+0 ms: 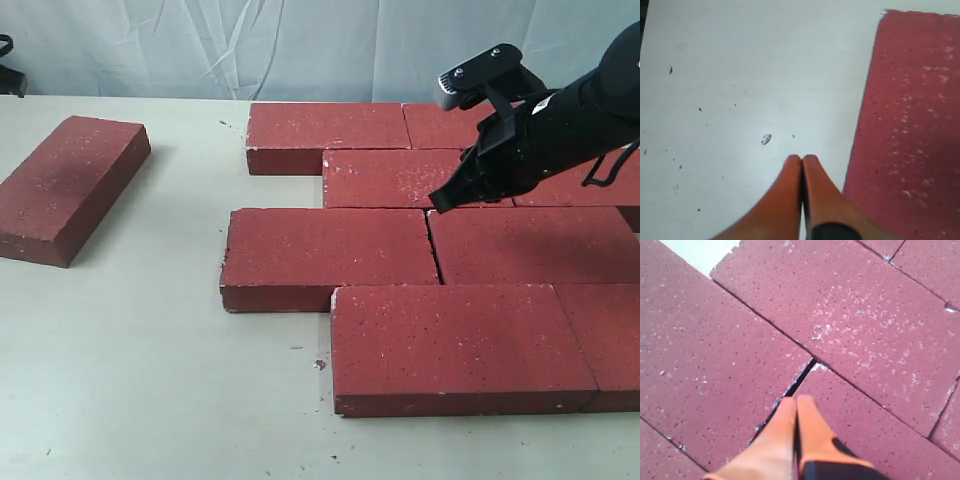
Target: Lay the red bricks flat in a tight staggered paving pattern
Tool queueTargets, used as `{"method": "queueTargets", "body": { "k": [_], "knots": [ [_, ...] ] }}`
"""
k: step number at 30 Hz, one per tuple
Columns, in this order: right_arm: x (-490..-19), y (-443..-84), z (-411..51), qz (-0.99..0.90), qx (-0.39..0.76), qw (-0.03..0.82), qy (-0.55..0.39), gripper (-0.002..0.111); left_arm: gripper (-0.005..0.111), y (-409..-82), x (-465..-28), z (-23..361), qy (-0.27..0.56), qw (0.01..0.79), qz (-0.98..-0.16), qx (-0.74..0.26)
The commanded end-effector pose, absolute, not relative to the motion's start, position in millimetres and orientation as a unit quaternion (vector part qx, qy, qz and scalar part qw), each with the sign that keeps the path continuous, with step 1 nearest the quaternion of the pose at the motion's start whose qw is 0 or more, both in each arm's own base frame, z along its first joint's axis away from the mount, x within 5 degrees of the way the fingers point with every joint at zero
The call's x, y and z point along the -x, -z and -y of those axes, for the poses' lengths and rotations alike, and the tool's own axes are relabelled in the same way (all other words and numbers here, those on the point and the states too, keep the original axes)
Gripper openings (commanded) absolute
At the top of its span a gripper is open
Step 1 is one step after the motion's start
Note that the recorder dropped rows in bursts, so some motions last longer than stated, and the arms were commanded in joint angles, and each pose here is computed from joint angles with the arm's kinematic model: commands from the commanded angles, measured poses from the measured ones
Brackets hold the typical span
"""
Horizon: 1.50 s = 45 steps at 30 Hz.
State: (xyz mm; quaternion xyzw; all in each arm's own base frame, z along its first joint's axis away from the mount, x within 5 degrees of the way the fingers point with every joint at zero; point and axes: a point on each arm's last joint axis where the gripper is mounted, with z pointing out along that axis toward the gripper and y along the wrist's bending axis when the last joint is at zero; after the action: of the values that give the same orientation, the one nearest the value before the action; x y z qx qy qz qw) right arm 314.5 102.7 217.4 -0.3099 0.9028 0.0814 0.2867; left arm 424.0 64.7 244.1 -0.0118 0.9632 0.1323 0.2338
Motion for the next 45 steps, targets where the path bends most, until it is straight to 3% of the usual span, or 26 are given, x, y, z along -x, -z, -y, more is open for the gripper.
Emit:
{"method": "queueTargets", "body": {
  "k": [1,7,16,22,29,38,45],
  "knots": [
    [-319,-220,-102,-0.898,0.302,0.310,-0.076,-0.001,0.000,-216,-447,-95,-0.093,0.224,-0.968,0.063],
    [-320,-220,-102,-0.897,0.305,0.313,-0.070,-0.001,0.000,-191,-478,-110,-0.095,0.222,-0.970,0.040],
    [-319,-221,-104,-0.900,0.289,0.316,-0.085,-0.001,0.000,-182,-516,-120,-0.099,0.212,-0.971,0.045],
    [-320,-221,-104,-0.899,0.286,0.320,-0.083,-0.001,0.000,-159,-530,-123,-0.083,0.191,-0.977,0.055],
    [-321,-221,-103,-0.898,0.285,0.323,-0.082,-0.001,0.000,-150,-541,-113,-0.019,0.218,-0.974,0.059],
    [-321,-222,-104,-0.899,0.282,0.324,-0.085,-0.001,0.000,-145,-552,-113,-0.014,0.274,-0.960,0.059],
    [-322,-222,-104,-0.898,0.280,0.328,-0.083,-0.001,0.000,-121,-556,-99,0.046,0.265,-0.962,0.047]
  ]
}}
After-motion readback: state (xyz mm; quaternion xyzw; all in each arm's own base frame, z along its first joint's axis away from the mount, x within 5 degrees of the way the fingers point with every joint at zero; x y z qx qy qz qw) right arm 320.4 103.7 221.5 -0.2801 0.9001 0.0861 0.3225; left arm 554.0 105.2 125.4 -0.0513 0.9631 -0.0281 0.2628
